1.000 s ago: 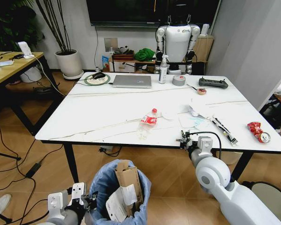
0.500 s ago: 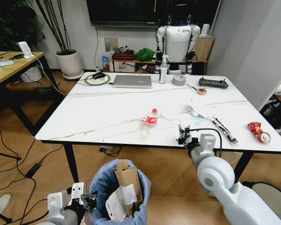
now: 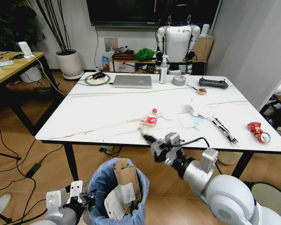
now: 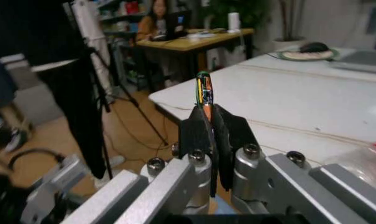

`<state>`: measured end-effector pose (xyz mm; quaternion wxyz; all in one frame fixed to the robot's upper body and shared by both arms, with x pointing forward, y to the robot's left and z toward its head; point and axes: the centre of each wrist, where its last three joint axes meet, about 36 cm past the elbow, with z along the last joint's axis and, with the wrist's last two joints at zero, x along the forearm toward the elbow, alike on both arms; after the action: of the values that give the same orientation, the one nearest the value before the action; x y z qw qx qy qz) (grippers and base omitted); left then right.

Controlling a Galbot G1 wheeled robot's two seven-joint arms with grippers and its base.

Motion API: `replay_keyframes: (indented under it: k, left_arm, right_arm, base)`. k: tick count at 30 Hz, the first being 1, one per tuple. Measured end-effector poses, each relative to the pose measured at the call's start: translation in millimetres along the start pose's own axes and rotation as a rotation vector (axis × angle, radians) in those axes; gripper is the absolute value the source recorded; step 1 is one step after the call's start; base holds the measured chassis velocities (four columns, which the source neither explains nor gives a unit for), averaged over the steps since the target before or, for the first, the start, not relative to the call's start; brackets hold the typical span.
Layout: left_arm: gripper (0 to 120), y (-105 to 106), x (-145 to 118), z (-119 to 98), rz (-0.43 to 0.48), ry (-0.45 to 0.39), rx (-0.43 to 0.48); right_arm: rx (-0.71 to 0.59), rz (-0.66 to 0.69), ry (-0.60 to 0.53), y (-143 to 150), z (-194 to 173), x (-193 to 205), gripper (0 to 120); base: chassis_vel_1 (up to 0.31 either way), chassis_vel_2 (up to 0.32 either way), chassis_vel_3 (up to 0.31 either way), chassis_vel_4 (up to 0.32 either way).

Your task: Pick up the trash bin and place the trash from the table into it.

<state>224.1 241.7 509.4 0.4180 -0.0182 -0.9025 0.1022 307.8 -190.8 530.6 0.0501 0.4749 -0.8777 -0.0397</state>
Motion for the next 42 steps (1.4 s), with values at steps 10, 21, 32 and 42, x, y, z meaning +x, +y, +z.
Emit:
replay_keyframes:
  k: [10, 21, 32, 42]
  left_arm:
    - [0, 0.7, -0.3, -5.0, 0.011, -0.006, -0.003]
    - [0, 0.4, -0.7, -8.5, 0.019, -0.011, 0.000]
    - [0, 0.1, -0.7, -7.6, 0.018, -0.007, 0.004]
    - [0, -0.6, -0.6, -4.6, 0.017, 0.004, 0.006]
  right_arm:
    - [0.236, -0.167, 0.066, -17.0, 26.2, 0.7, 0]
    - [0.351, -0.228, 0.111, -19.7, 31.9, 0.9, 11]
    - [0.251, -0.032, 0.083, -23.1, 31.0, -6.3, 50]
    - [-0.001, 0.442, 0.178, -78.4, 8.1, -0.6, 89]
  base:
    - [0.000, 0.000, 0.000, 0.000]
    - [0.000, 0.000, 0.000, 0.000]
    - [0.000, 0.000, 0.000, 0.000]
    - [0.000, 0.000, 0.000, 0.000]
